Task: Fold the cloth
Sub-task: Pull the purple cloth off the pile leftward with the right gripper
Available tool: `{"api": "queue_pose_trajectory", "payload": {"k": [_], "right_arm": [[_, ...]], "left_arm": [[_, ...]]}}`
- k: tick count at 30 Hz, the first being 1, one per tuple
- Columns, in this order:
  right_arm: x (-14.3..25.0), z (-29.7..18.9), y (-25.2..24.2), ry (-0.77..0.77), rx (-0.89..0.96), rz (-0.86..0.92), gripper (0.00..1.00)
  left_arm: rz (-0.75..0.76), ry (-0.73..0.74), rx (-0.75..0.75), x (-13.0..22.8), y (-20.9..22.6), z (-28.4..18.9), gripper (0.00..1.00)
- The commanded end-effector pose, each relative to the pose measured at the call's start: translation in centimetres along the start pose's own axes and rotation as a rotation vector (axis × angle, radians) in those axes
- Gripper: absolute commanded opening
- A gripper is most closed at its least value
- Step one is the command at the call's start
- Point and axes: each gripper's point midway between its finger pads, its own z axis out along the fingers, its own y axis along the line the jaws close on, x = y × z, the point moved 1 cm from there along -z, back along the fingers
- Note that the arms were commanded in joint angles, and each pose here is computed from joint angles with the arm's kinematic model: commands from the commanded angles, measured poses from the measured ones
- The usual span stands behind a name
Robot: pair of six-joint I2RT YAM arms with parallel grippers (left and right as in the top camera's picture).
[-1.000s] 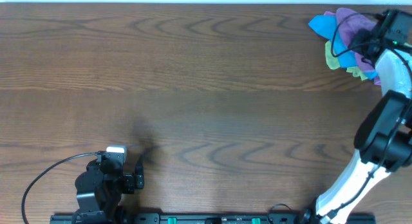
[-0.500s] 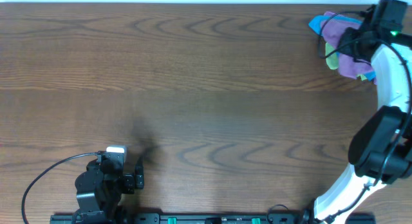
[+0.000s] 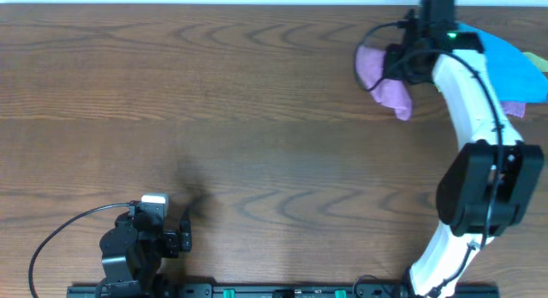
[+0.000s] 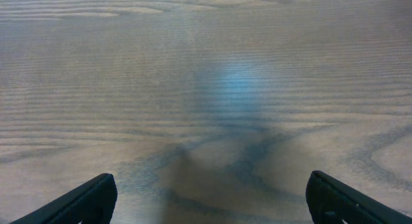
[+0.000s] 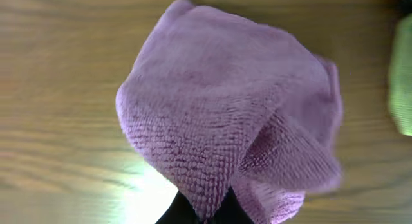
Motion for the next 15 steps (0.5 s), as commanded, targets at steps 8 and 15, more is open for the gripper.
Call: {"api": "queue_pose_trajectory", "payload": {"k": [8, 15], "right_arm": [[1.2, -3.4, 6.5, -0.001, -0.072, -0.137, 0.01], [3.7, -5.3, 12.0, 0.036, -0.157, -0.236, 0.01]], "left_arm": [[0.014, 0.085, 0.004, 2.6, -0.1, 1.0, 0.95], [0.014, 0.085, 0.004, 2.6, -0.1, 1.0, 0.95]]}}
